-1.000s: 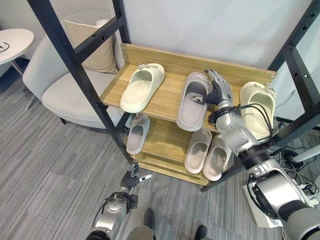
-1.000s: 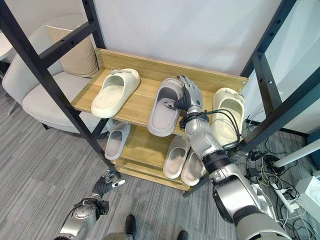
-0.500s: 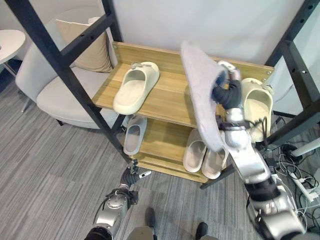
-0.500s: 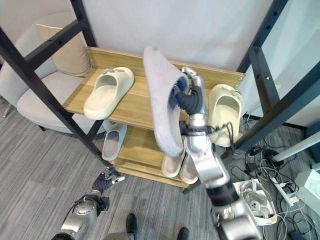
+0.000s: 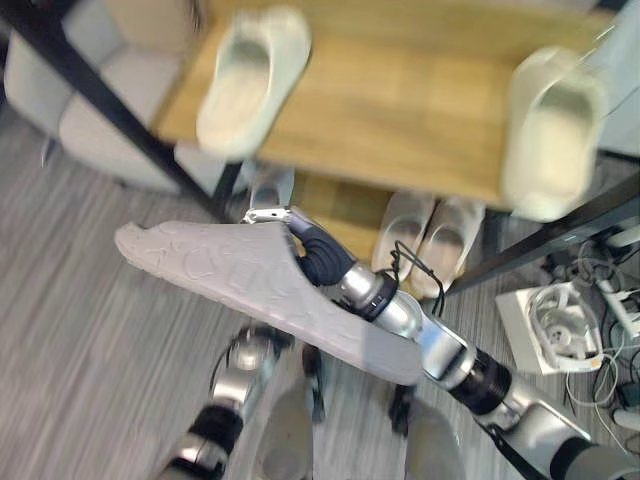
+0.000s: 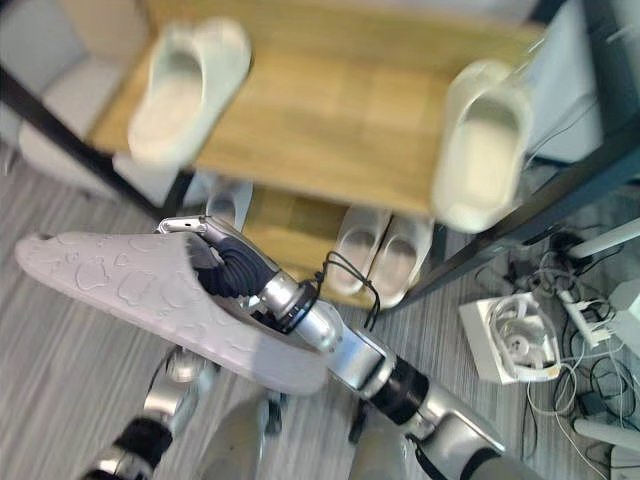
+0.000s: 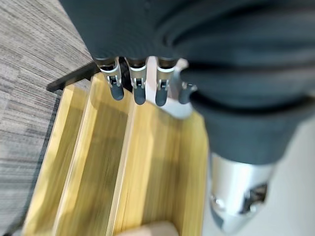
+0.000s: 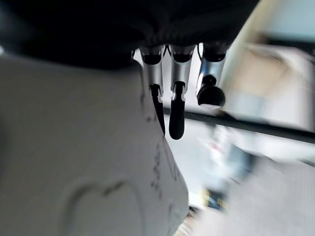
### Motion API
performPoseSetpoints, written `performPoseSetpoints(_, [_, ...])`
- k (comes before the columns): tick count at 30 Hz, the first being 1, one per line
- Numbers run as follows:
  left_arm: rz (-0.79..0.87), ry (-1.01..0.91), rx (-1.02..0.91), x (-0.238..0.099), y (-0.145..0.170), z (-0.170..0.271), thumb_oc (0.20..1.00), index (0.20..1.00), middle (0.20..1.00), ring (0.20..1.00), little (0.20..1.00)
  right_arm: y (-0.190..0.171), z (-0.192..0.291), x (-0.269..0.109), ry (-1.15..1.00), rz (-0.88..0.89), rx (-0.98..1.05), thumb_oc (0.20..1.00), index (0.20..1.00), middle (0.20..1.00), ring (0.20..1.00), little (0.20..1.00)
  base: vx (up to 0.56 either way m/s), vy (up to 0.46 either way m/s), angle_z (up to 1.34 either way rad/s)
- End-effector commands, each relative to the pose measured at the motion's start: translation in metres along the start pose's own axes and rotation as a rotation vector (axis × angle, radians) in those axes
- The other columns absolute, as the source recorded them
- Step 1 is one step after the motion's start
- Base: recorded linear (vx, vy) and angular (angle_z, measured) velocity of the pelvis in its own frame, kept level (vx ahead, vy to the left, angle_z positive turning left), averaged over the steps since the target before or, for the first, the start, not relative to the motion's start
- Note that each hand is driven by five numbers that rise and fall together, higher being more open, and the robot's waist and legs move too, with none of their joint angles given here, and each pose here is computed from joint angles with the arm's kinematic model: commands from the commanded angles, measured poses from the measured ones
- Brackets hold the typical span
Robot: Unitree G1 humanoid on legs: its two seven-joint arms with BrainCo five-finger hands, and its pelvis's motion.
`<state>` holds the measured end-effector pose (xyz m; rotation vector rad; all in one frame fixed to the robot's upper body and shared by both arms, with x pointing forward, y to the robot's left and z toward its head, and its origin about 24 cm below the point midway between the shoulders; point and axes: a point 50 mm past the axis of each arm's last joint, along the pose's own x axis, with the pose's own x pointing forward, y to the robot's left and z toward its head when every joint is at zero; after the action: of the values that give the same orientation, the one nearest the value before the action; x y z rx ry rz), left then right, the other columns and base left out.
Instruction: Arrange the slippers neatly on the shoe rack.
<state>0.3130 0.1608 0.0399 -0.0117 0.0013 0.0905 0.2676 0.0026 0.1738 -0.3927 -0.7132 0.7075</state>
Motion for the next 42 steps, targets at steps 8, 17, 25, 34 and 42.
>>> performPoseSetpoints(8, [0.004, -0.314, -0.045, 0.018, -0.03, 0.071, 1.0, 1.0, 1.0, 1.0, 1.0, -0.115, -0.04, 0.019, 0.203, -0.631, -0.714, 0.2, 0.2, 0.2, 0.2, 0.2, -0.06, -0.015, 0.3])
performPoseSetpoints(17, [-0.156, -0.371, 0.017, 0.013, -0.056, 0.084, 1.0, 1.0, 1.0, 1.0, 1.0, -0.207, -0.031, 0.014, 0.325, -1.017, -0.777, 0.2, 0.2, 0.2, 0.2, 0.2, 0.05, 0.013, 0.2])
performPoseSetpoints(25, [-0.208, -0.39, 0.023, 0.011, -0.064, 0.09, 1.0, 1.0, 1.0, 1.0, 1.0, -0.224, -0.035, 0.016, 0.424, -0.993, -0.832, 0.2, 0.2, 0.2, 0.2, 0.2, 0.05, 0.017, 0.16])
performPoseSetpoints(34, [-0.288, -0.406, 0.049, 0.0, -0.064, 0.089, 1.0, 1.0, 1.0, 1.0, 1.0, -0.261, -0.041, -0.007, 0.606, -0.949, -1.063, 0.2, 0.2, 0.2, 0.2, 0.2, 0.05, 0.007, 0.15])
performPoseSetpoints(42, [-0.329, -0.375, 0.059, -0.008, -0.061, 0.08, 1.0, 1.0, 1.0, 1.0, 1.0, -0.28, -0.045, -0.026, 0.775, -0.931, -1.165, 1.0, 1.0, 1.0, 1.0, 1.0, 0.04, -0.002, 0.05])
